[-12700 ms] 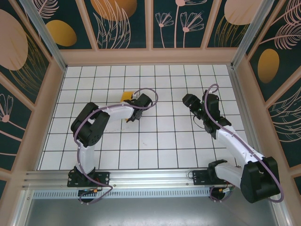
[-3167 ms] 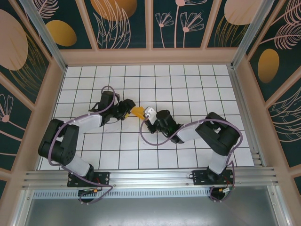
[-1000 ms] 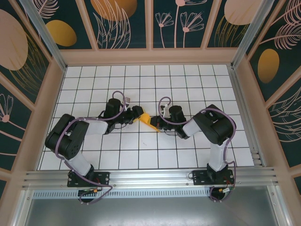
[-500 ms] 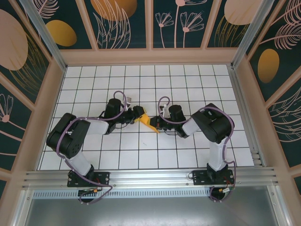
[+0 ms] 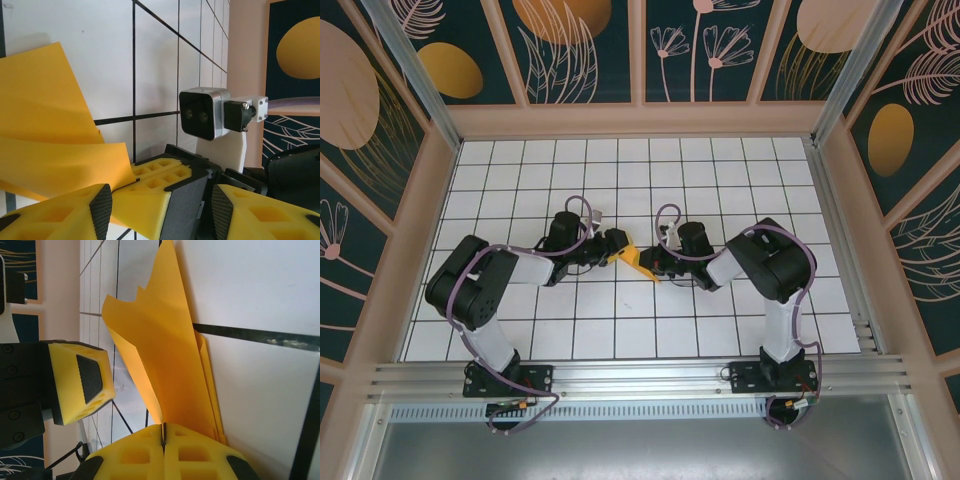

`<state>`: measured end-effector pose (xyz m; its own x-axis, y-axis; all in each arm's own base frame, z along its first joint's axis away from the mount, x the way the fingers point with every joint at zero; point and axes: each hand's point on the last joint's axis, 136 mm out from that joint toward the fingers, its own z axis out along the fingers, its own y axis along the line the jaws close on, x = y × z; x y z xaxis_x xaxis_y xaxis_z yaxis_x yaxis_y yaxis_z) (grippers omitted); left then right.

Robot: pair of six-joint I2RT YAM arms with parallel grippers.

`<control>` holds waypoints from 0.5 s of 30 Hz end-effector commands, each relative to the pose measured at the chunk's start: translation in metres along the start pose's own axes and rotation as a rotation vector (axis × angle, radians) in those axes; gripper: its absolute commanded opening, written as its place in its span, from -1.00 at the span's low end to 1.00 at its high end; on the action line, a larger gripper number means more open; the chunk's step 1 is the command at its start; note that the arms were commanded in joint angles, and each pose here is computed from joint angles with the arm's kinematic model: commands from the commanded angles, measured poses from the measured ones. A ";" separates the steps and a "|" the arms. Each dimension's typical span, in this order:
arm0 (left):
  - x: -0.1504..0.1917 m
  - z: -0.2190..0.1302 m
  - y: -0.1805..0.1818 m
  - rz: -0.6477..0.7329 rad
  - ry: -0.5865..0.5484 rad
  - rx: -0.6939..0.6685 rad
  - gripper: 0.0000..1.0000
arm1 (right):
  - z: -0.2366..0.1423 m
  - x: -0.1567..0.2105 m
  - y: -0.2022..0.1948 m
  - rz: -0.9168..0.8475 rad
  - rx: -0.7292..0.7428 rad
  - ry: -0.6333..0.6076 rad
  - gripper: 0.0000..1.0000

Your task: Fold a paper plane with a square sheet of paper (pick it up from the middle)

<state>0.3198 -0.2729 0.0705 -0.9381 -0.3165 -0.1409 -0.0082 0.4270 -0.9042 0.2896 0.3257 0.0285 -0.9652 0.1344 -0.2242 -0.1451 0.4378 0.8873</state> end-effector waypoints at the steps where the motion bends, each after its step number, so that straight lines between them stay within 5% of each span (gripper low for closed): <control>1: 0.005 0.003 -0.001 0.006 0.019 0.018 0.15 | 0.002 -0.001 -0.018 0.053 0.047 0.002 -1.00; 15: 0.008 0.008 0.011 -0.013 0.040 -0.019 0.03 | 0.005 0.003 -0.030 0.101 0.080 0.022 -1.00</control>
<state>0.3169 -0.2731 0.0580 -0.9433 -0.3107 -0.1167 -0.0343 0.4411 -0.8968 0.2935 0.3271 0.0277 -0.9692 0.1426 -0.2007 -0.1212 0.4331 0.8931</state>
